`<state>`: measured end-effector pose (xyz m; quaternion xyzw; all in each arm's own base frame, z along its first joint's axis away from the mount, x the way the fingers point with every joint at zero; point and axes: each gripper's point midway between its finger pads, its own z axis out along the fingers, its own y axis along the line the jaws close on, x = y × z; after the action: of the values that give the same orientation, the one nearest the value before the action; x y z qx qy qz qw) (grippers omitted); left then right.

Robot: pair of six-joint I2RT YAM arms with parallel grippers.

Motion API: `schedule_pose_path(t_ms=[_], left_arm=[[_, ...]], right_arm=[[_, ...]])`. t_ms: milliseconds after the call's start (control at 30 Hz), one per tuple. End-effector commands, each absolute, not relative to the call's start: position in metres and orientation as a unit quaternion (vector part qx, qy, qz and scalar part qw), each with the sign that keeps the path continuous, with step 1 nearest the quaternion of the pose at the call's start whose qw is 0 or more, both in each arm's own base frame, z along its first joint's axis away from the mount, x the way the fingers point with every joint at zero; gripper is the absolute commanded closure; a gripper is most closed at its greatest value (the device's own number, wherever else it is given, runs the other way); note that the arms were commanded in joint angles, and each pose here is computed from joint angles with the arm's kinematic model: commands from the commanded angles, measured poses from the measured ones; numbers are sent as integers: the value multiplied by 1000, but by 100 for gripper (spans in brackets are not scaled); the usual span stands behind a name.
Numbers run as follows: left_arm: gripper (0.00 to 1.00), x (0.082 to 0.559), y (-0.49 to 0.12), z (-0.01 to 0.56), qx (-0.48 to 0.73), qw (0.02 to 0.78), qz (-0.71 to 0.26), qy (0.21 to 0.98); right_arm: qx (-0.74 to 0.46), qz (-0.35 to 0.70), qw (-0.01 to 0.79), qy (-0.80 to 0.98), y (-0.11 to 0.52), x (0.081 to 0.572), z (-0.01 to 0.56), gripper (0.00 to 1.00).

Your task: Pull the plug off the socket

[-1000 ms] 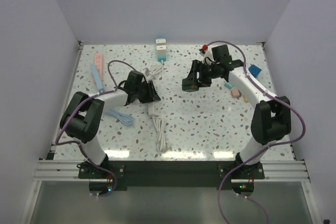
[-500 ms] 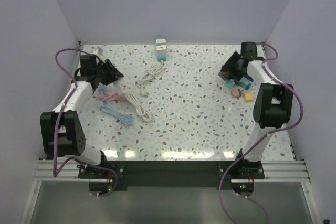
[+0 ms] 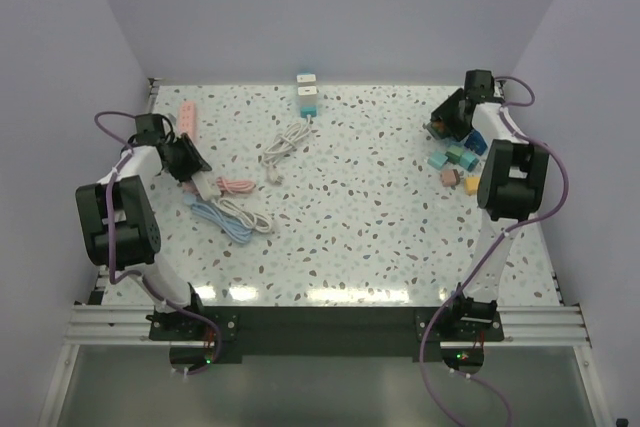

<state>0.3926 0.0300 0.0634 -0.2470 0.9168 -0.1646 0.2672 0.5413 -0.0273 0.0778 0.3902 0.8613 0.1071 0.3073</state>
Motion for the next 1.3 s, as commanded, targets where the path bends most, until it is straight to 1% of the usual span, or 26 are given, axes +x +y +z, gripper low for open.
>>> schedule_pose_path(t_ms=[0, 33, 67, 100, 133, 167, 200, 233, 300, 333, 433, 500, 600, 667, 733, 800, 867, 900, 967, 1000, 1033, 1067, 1100, 1167, 1233, 1267], left_arm=[[100, 407, 61, 75, -229, 299, -104, 920], [90, 407, 65, 74, -230, 299, -96, 921], [83, 410, 71, 78, -234, 304, -81, 920], [75, 410, 75, 77, -238, 302, -75, 920], [69, 410, 77, 77, -242, 300, -72, 920], [57, 410, 79, 79, -249, 301, -70, 918], [51, 410, 82, 83, -254, 305, -68, 915], [41, 410, 82, 86, -255, 309, -67, 914], [33, 410, 82, 100, -259, 323, -69, 908], [27, 410, 82, 106, -259, 331, -69, 905], [18, 410, 81, 130, -254, 357, -70, 896], [16, 408, 79, 142, -254, 367, -75, 892], [11, 408, 70, 158, -248, 382, -100, 884], [6, 411, 54, 174, -230, 401, -147, 874], [2, 418, 39, 188, -208, 423, -190, 861], [1, 416, 16, 195, -181, 423, -234, 856], [1, 417, 0, 199, -160, 423, -258, 853], [1, 419, -17, 199, -141, 421, -269, 855], [1, 425, -39, 200, -111, 424, -276, 856], [1, 427, -65, 191, -88, 407, -285, 863], [1, 429, -78, 189, -74, 402, -288, 866], [1, 436, -87, 190, -60, 405, -285, 867], [1, 438, -109, 178, -39, 389, -286, 875], [1, 450, -119, 174, -17, 391, -261, 882], [0, 454, -133, 148, 3, 364, -241, 900], [0, 464, -133, 149, 6, 370, -229, 900]], right_arm=[[400, 103, 326, 850, -37, 548, 88, 100], [401, 101, 328, 849, -40, 548, 89, 100], [401, 101, 327, 850, -41, 547, 87, 97], [400, 99, 321, 853, -41, 545, 86, 89], [398, 98, 319, 855, -42, 544, 84, 85], [398, 98, 317, 855, -42, 543, 85, 80], [398, 99, 315, 856, -41, 541, 85, 65], [399, 99, 315, 855, -43, 540, 86, 59], [398, 99, 320, 854, -42, 535, 95, 48], [398, 100, 322, 853, -42, 534, 99, 40], [392, 97, 336, 851, -44, 527, 120, 31], [392, 92, 341, 850, -45, 523, 130, 27], [388, 82, 354, 847, -48, 515, 155, 19], [383, 82, 370, 842, -50, 513, 174, 13], [375, 85, 371, 845, -47, 508, 184, 11], [359, 108, 394, 839, -37, 509, 207, 10], [305, 142, 399, 853, -3, 514, 221, 10], [288, 141, 380, 868, 11, 509, 217, 10], [231, 151, 367, 888, 54, 505, 219, 9], [220, 161, 362, 891, 66, 500, 218, 9], [209, 179, 372, 887, 84, 501, 222, 9], [209, 185, 357, 892, 93, 491, 207, 9], [200, 209, 373, 882, 103, 491, 218, 9], [181, 218, 356, 891, 123, 477, 207, 9], [143, 232, 339, 900, 143, 461, 205, 9], [136, 232, 326, 906, 146, 452, 196, 9]])
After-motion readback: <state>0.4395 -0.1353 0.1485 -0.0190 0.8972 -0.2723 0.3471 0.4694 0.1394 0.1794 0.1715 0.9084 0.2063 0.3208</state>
